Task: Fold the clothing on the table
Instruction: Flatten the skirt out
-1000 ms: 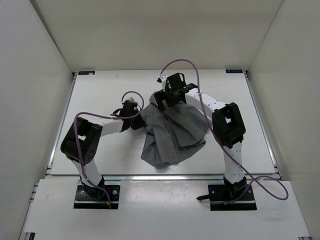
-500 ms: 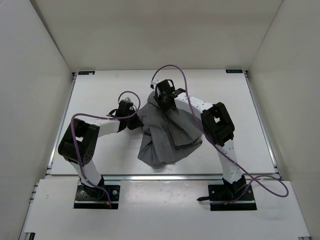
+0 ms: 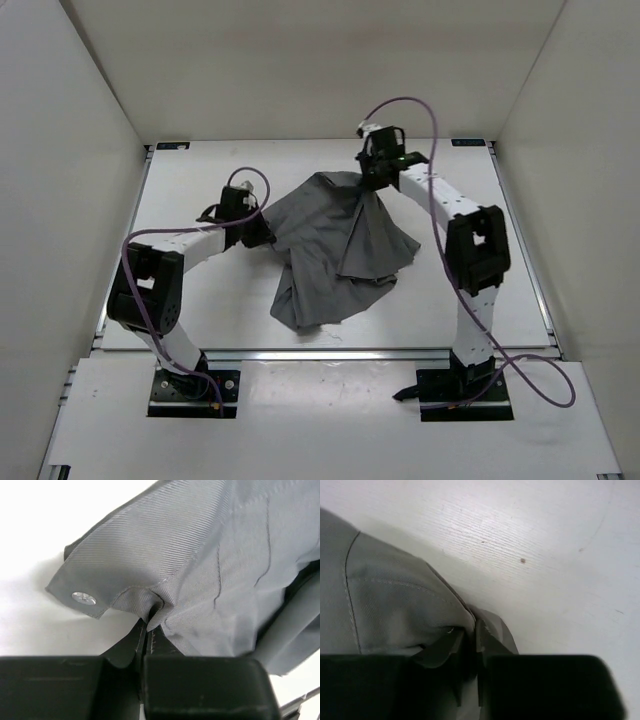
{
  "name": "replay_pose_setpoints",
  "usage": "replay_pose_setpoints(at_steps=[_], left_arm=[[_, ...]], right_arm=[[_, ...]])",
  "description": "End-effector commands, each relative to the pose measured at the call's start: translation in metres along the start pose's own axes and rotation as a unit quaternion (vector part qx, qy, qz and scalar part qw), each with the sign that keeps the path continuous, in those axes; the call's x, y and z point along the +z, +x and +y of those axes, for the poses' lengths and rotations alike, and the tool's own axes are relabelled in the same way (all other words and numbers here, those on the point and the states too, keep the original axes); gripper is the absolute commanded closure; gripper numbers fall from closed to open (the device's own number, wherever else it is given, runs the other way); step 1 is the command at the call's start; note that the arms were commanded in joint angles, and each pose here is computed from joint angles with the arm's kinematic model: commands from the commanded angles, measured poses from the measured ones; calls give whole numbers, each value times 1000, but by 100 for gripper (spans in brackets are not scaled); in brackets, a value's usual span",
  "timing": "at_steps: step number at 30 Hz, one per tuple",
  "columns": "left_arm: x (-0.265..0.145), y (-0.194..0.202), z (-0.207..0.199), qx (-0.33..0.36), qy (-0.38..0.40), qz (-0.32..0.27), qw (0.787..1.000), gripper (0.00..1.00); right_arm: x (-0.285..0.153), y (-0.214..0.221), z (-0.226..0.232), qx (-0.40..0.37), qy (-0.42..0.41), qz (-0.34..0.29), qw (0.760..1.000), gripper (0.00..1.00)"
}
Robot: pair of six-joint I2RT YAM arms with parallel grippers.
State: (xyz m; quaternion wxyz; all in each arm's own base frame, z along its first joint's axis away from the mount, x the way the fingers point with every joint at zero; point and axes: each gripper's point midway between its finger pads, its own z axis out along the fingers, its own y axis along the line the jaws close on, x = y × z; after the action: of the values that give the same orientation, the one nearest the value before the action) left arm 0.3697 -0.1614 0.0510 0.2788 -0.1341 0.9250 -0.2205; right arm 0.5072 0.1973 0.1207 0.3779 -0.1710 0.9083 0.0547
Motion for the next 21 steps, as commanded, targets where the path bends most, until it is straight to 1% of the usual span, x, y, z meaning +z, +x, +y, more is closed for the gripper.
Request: replay_pose_setpoints(at_steps=[1,2,3,4,6,7,8,9,10,11,12,13,14,15,17,20,21], left_arm=[[-30,-28,12,60,-9,1,998,100],[-34,-34,16,74,-16,4,997,100],[-34,-34,20,80,-21,15,996,100],[-32,-27,23,84,-23,35,996,100],[-31,-29,18,96,-11,46,994,100],[-28,-28,15,101,-3,55,993,99],[-25,-23,13,111,1,64,992,93],[-25,-22,11,112,4,67,991,88],[-23,-17,6,118,9,76,990,77],[-20,-15,7,120,6,80,990,67],[-19,-13,2,124,9,81,989,51],[-19,-14,7,117,-1,82,990,44],[-18,-15,4,119,-1,75,990,35],[-18,-16,5,110,-3,75,991,25],[-22,-29,10,96,-14,55,994,18],[-29,-46,18,75,-36,21,996,15],[-31,-54,21,71,-47,4,996,13]], right_arm=[[-57,-33,-45,77,-18,-69,994,89],[-64,-23,-60,106,-23,-71,992,87],[-59,-7,-64,126,-27,-61,990,86],[-66,-2,-79,143,-33,-64,987,81],[-66,25,-91,182,-41,-41,982,69],[-70,27,-97,190,-54,-45,979,59],[-74,31,-99,191,-64,-53,978,49],[-77,41,-96,195,-66,-47,977,38],[-80,36,-96,188,-67,-60,978,34],[-84,35,-95,175,-64,-72,980,25],[-85,38,-88,164,-70,-72,981,17],[-85,33,-84,149,-74,-86,982,13],[-85,27,-75,132,-89,-97,982,10],[-86,22,-67,113,-102,-104,983,9],[-83,7,-54,91,-116,-116,982,10],[-77,-36,-40,48,-128,-145,980,10],[-62,-32,-32,29,-127,-132,983,10]])
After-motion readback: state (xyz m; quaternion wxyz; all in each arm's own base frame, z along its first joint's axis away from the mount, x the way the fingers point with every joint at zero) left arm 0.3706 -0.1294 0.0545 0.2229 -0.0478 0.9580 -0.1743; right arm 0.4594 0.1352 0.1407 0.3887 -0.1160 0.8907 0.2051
